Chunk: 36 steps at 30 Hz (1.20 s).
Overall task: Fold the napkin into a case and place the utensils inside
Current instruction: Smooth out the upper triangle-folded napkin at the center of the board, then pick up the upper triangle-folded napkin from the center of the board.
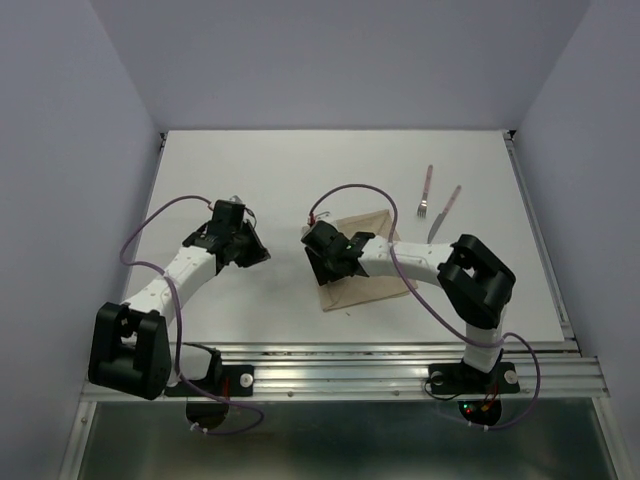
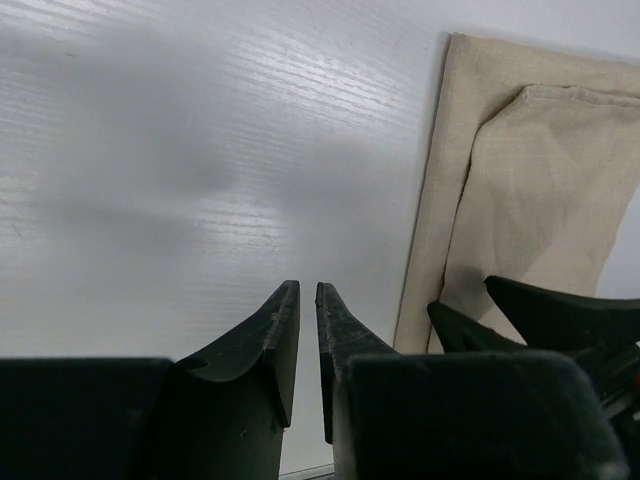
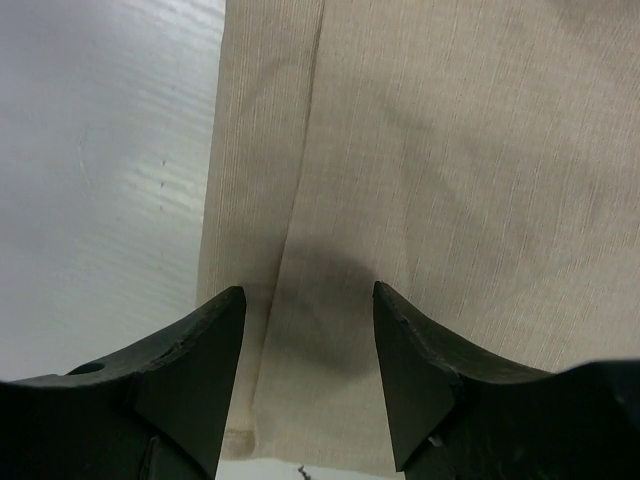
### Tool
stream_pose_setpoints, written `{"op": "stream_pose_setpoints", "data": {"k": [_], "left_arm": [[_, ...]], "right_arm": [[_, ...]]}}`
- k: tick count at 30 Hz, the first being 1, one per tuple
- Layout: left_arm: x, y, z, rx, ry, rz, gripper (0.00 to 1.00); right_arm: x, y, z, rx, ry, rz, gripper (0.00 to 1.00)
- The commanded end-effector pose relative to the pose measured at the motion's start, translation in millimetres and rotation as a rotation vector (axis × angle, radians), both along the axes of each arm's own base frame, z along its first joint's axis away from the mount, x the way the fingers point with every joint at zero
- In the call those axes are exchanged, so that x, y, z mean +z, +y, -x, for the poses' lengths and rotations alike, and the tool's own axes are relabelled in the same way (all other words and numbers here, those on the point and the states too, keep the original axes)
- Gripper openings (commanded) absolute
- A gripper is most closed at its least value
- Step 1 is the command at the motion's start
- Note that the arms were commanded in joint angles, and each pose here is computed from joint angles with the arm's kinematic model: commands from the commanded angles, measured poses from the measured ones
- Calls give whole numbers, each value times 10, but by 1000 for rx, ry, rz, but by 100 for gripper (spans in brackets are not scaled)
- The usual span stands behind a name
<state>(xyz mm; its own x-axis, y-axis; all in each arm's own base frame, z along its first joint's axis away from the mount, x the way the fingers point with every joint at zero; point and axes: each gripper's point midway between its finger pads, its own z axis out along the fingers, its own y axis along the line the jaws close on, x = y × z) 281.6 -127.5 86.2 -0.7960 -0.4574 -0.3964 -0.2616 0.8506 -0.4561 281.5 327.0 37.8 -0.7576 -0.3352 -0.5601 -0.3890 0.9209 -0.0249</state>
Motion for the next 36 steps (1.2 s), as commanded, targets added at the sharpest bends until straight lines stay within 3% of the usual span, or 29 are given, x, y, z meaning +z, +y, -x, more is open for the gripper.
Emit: {"op": "stream_pose_setpoints", "data": {"k": [1,12,15,16,17,21,23,36], "left_arm": [[2,-37,-62,-22,-20,10,24],[-49,-60,-34,-28,-2,19,25],[-43,-99,-43,-36,-2,39,35],[-32,-136,-52,-49,-5,52,44],[-30,-150,-63,-53,-5,58,44],[98,-328,-162,-97,-40,87,74],[88,-424,-188,-121,-31,91,80],[-84,-994,-555,-244,0,160,84]], "right_arm": [[168,20,173,-12,-8,-55,60],[293,161,251,4,-25,-106,60],[253,194,282,9,-17,-102,60],[240,205,328,14,-13,-99,60],[255,211,325,6,-14,-107,61],[368,109,307,-38,-54,-125,63],[478,24,263,-65,-83,-139,65],[738,-214,178,-146,-96,-217,66]]}}
